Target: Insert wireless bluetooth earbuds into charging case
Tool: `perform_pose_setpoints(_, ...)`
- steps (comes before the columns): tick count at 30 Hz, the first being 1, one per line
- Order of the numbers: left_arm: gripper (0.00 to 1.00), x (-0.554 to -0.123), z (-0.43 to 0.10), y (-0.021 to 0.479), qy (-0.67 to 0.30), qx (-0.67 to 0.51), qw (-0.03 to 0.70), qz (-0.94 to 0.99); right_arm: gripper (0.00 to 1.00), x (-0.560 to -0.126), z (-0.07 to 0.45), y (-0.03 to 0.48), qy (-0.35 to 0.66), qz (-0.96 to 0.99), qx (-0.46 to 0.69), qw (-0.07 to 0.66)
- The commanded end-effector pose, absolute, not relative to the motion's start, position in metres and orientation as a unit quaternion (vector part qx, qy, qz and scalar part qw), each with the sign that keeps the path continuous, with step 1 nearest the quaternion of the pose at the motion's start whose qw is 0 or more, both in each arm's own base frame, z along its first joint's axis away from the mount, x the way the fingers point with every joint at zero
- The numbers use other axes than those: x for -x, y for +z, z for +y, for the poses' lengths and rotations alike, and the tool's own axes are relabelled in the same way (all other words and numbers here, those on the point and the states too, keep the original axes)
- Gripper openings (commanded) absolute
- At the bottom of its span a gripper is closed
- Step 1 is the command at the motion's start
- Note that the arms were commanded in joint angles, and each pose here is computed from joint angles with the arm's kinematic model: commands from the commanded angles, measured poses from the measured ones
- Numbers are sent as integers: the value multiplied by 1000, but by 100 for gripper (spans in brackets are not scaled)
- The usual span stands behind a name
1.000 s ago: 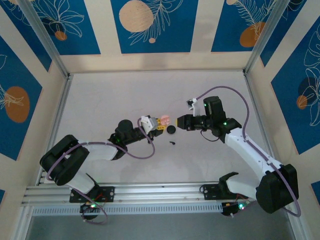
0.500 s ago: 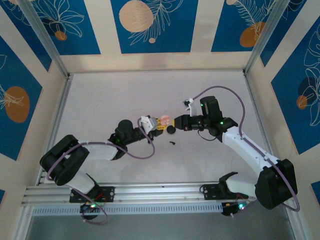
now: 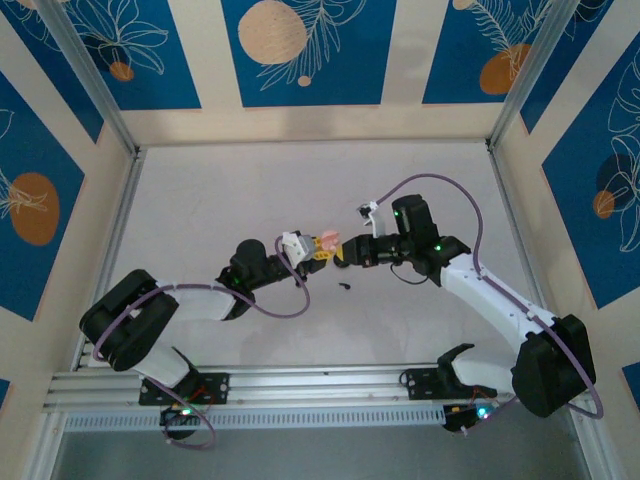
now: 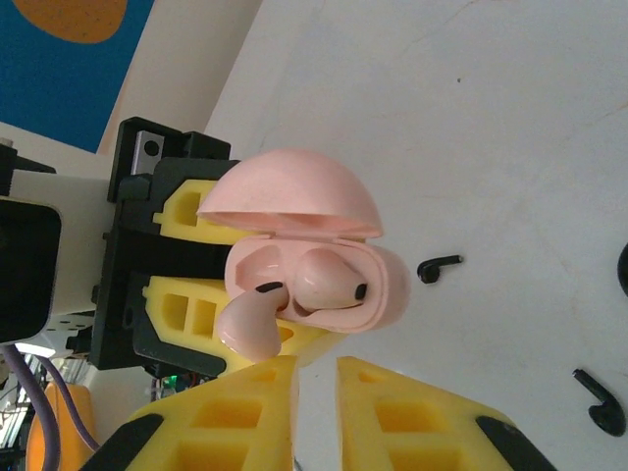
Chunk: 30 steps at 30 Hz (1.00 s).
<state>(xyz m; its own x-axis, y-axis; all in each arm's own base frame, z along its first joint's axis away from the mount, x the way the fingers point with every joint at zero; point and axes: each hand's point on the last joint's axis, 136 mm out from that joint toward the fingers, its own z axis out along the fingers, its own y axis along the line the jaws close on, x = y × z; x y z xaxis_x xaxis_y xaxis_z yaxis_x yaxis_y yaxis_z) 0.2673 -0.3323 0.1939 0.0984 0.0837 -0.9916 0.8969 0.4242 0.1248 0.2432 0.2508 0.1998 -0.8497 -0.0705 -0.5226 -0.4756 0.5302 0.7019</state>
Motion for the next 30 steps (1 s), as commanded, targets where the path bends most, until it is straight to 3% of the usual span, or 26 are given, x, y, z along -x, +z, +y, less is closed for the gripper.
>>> perform_pose_setpoints(1, 5, -261, -337, 212, -341, -426, 625, 558, 17, -242, 259, 216, 468, 833, 185, 229)
perform_pose_setpoints(30, 5, -258, -337, 214, -339, -434, 623, 556, 18, -243, 264, 225, 458, 830, 204, 245)
